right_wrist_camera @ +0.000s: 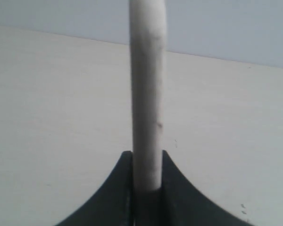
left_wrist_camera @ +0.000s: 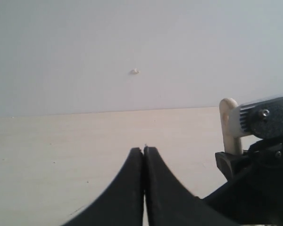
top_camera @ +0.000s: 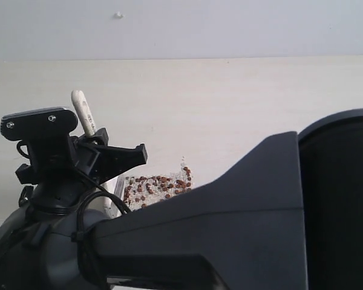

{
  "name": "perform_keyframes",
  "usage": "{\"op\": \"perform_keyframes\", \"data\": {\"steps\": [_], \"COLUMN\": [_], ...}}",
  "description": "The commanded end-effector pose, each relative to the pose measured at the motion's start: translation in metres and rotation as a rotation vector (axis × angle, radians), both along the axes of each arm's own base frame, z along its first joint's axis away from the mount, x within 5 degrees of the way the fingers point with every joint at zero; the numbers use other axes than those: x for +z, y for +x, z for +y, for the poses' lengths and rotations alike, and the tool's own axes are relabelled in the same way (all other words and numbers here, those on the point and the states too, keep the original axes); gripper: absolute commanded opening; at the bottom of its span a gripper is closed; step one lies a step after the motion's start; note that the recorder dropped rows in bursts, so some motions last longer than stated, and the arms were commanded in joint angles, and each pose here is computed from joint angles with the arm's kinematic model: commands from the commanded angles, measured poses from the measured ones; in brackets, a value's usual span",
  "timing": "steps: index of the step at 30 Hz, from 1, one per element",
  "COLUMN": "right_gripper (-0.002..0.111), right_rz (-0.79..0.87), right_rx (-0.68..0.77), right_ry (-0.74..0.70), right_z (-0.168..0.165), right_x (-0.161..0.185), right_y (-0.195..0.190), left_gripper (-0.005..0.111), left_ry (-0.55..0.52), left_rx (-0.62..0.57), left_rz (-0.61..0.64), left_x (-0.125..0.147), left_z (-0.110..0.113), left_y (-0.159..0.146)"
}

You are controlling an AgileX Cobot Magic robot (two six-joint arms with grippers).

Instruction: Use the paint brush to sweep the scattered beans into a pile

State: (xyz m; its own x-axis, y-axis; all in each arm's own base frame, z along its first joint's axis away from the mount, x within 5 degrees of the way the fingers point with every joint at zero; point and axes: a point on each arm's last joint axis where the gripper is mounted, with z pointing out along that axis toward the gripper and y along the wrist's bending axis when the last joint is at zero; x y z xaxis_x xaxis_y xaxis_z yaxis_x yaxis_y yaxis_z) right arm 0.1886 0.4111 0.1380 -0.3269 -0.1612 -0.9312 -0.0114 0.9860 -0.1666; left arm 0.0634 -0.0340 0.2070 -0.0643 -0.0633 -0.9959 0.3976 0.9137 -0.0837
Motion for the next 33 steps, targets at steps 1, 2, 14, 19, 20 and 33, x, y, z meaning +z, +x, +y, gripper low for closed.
{"op": "perform_keyframes", "data": {"steps": [1, 2, 14, 19, 20, 33], "right_gripper": [0.0, 0.0, 0.0, 0.0, 0.0, 0.0], "right_rz": [0.016, 0.011, 0.0, -0.001, -0.001, 0.011], "right_rx": [-0.043, -0.043, 0.0, 0.067, 0.086, 0.207], "right_ry": [-0.008, -0.007, 0.054, 0.113, 0.137, 0.182], "right_z": [-0.014, -0.016, -0.02, -0.011, -0.009, -0.001], "right_x": [0.001, 0.003, 0.022, 0.031, 0.034, 0.034], "right_y": [0.008, 0.009, 0.012, 0.003, 0.002, 0.036], "left_gripper": [0.0, 0.0, 0.0, 0.0, 0.0, 0.0], "left_ry": [-0.008, -0.008, -0.008, -0.008, -0.008, -0.008], "left_rx": [0.001, 0.001, 0.001, 0.001, 0.001, 0.001], "left_rz": [-0.007, -0.007, -0.007, -0.007, -0.007, -0.007], "left_x": [0.001, 0.001, 0.001, 0.001, 0.001, 0.001], "left_z": [0.0, 0.0, 0.0, 0.0, 0.0, 0.0], "left_y": [-0.001, -0.001, -0.001, -0.001, -0.001, -0.001]}}
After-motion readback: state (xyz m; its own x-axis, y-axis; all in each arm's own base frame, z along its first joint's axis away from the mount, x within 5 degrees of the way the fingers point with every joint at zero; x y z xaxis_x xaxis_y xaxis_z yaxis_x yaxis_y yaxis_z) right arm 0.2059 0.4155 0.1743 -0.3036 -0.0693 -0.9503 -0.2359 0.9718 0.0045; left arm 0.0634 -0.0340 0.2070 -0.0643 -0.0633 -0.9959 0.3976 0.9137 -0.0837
